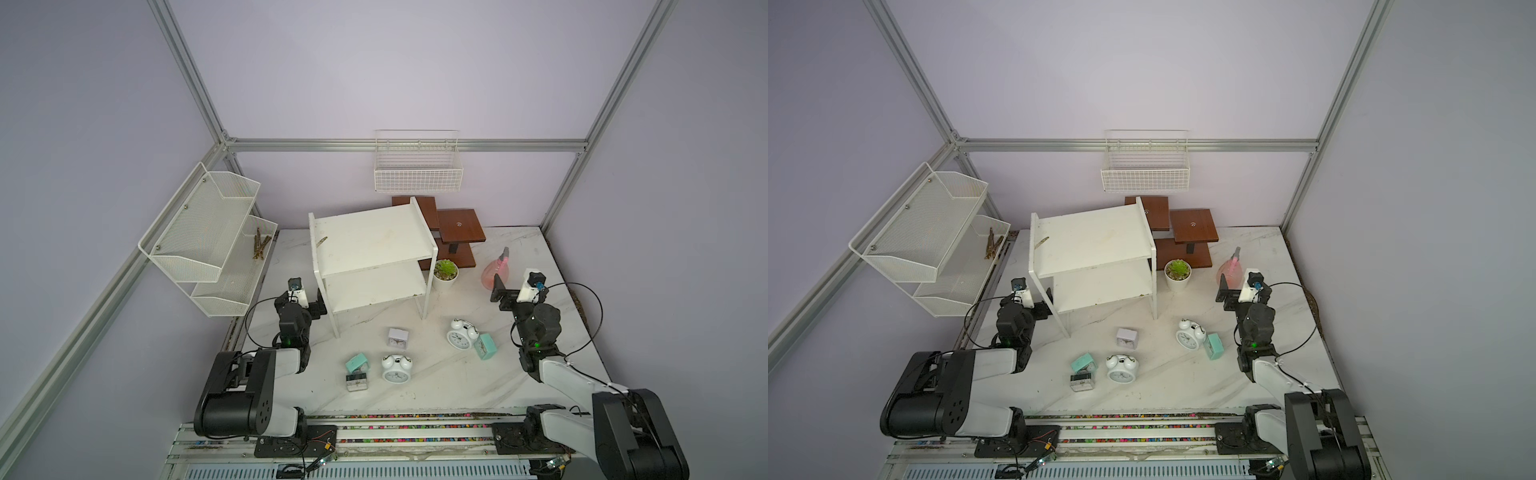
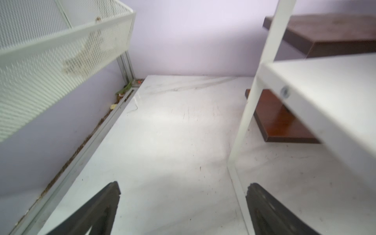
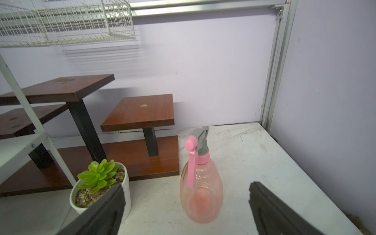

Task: Place the alarm clocks on the shelf by style
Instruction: Pick up the alarm from the center of the board.

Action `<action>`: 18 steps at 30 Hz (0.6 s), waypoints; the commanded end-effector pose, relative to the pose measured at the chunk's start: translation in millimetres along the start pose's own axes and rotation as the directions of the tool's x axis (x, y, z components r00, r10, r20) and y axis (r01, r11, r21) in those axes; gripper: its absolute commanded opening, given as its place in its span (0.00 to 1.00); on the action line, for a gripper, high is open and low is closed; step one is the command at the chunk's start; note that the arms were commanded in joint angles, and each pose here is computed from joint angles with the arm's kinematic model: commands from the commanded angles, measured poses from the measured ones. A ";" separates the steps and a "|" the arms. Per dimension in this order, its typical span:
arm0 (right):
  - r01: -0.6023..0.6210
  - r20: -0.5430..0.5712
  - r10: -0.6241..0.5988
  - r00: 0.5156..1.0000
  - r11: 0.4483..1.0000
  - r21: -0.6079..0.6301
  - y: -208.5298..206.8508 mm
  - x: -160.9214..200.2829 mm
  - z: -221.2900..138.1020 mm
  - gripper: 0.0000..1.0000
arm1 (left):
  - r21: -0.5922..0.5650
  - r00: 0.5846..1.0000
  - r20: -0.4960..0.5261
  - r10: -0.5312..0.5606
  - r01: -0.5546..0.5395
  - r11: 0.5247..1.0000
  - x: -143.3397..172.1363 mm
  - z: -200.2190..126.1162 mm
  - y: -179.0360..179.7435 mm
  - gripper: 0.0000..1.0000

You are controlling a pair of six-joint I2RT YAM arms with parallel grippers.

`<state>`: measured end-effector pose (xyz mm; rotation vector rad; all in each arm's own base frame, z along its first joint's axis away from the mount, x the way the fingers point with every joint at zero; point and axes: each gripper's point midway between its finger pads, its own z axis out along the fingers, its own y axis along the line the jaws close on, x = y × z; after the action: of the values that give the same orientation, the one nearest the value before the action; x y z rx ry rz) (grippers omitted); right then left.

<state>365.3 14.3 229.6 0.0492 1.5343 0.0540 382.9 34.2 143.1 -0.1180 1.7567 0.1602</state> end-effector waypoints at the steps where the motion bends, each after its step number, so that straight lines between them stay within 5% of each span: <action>1: -0.027 -0.168 0.019 0.986 0.999 -0.045 18.5 18.2 -5.0 0.99 | 0.057 1.000 0.008 0.019 -0.020 0.998 -13.1 -5.5 -4.3 1.00; 18: -0.154 -0.484 0.022 0.875 0.960 -0.234 170.2 20.9 -83.0 0.99 | 0.248 0.989 -0.126 0.073 -0.040 0.968 -12.5 -50.1 8.8 1.00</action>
<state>294.9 189.2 231.8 -0.1939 1.9207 0.4222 340.5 47.5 152.4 -0.0055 1.8892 0.0346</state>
